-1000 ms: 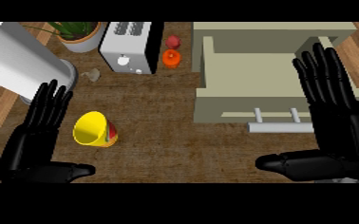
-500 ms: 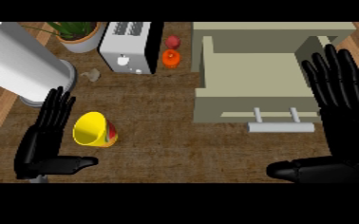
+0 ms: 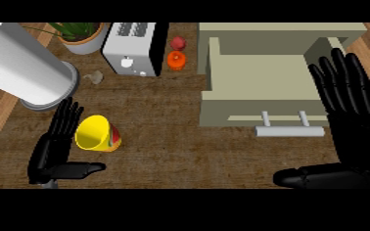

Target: Pick up the cup, place it into the drawer and close the drawer

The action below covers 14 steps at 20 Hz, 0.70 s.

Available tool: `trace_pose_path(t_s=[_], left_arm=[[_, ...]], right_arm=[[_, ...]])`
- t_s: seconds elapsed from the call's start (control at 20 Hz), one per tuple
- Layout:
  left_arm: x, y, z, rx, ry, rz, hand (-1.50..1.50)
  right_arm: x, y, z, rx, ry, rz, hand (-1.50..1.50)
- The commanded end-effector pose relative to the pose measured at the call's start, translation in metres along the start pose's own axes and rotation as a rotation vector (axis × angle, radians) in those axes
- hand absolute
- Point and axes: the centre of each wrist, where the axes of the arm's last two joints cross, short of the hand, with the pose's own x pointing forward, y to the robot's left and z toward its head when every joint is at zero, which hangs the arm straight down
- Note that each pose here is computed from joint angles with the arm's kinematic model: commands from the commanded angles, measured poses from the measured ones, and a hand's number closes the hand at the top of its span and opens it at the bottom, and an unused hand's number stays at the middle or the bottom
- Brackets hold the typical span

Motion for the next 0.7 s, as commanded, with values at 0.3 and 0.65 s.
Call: trace_pose_path(t_s=[0.3,0.65], left_arm=[[-0.04,0.013,-0.003,0.04,0.002,0.006,-1.5],[-0.055,0.033,0.002,0.055,0.016,-0.009,-1.5]], right_arm=[[0.011,0.021,-0.004,-0.011,-0.009,-0.022,-1.5],[0.009,-0.016,-0.017,0.019,0.008,0.002,-1.5]])
